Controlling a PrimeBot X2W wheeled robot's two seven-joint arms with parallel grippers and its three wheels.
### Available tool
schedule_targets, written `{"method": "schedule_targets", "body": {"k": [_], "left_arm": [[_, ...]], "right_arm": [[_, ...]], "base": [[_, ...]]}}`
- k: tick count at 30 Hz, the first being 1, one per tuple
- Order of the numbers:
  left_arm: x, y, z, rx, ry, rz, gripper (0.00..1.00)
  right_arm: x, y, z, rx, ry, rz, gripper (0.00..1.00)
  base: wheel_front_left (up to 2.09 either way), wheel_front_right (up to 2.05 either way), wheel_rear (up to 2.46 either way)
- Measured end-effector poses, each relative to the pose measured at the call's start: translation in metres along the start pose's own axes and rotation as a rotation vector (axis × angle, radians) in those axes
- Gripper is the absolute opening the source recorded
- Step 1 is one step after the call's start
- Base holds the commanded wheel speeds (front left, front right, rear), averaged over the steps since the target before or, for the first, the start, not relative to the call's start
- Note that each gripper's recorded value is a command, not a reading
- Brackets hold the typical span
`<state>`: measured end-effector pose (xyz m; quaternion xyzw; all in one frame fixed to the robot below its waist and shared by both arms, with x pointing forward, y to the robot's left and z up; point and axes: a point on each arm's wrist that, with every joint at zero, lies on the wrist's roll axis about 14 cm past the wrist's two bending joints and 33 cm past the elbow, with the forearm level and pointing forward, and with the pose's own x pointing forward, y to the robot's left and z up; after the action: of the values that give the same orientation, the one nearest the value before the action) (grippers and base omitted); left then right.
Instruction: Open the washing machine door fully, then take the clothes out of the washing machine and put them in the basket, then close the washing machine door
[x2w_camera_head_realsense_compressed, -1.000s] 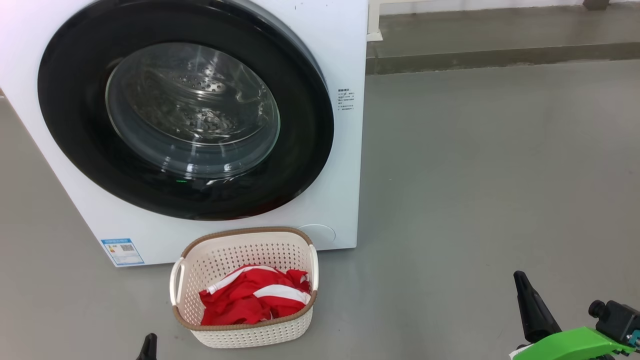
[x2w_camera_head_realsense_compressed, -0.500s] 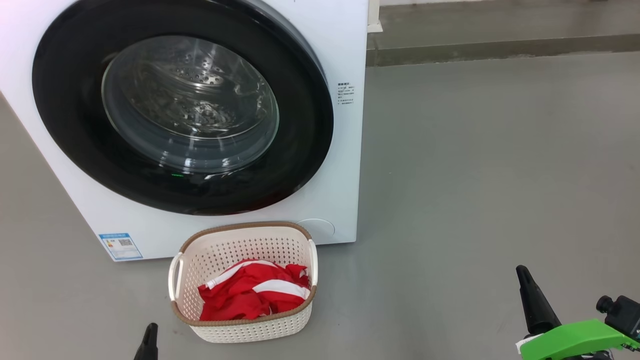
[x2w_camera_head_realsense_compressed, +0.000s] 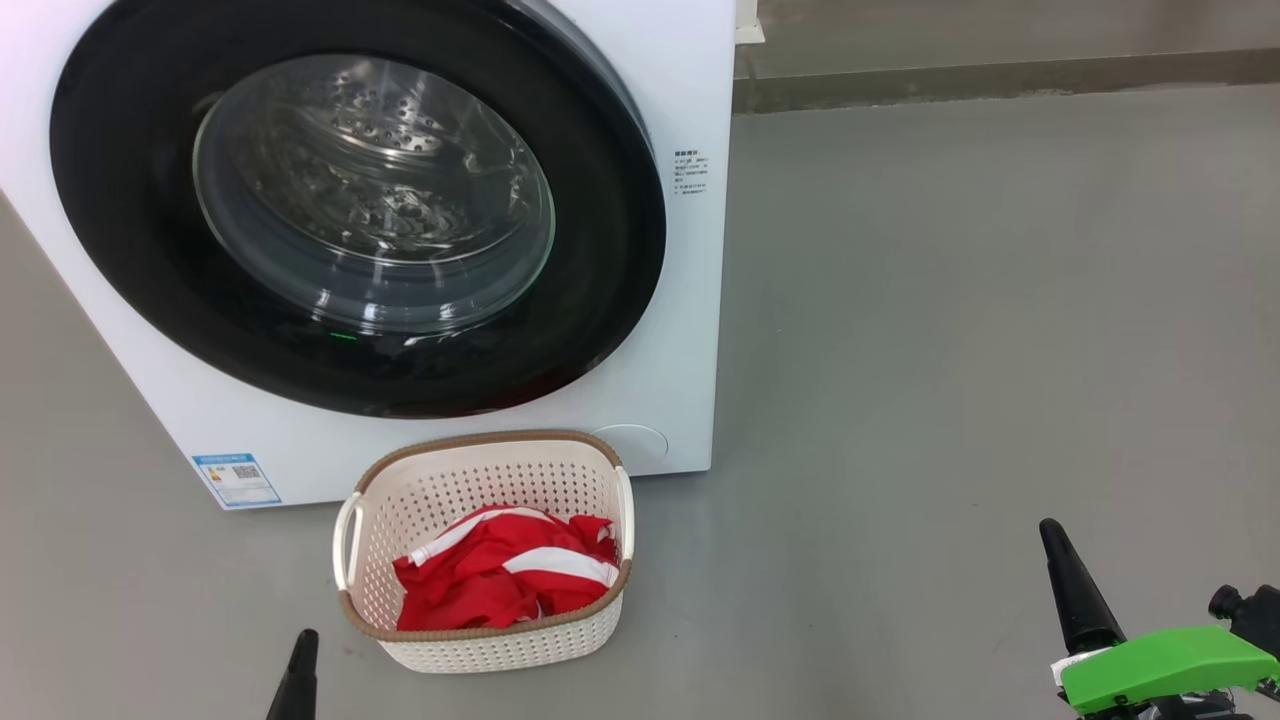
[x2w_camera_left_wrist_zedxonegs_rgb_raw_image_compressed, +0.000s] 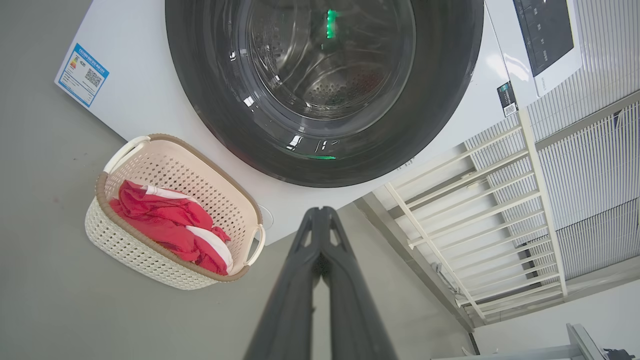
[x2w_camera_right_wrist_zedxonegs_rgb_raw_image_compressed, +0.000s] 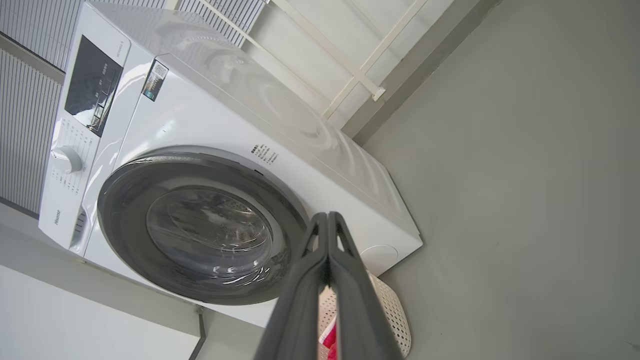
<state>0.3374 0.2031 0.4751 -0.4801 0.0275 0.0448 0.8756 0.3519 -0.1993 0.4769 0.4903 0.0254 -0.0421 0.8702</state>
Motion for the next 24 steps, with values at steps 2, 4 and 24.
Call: {"method": "schedule_targets", "body": {"k": [2, 4, 24], "left_arm": [[0.000, 0.001, -0.001, -0.027, 0.007, 0.004, 0.00], [0.002, 0.001, -0.002, -0.048, 0.008, 0.006, 0.00], [0.017, -0.006, -0.005, -0.263, 0.037, -0.005, 0.00]], "right_arm": [[0.000, -0.001, 0.000, 0.021, 0.002, -0.004, 0.00], [0.000, -0.002, -0.001, 0.042, 0.005, -0.007, 0.00], [0.008, -0.004, 0.001, 0.260, 0.015, -0.016, 0.00]], "base": [[0.00, 0.00, 0.00], [0.00, 0.00, 0.00], [0.00, 0.00, 0.00]]}}
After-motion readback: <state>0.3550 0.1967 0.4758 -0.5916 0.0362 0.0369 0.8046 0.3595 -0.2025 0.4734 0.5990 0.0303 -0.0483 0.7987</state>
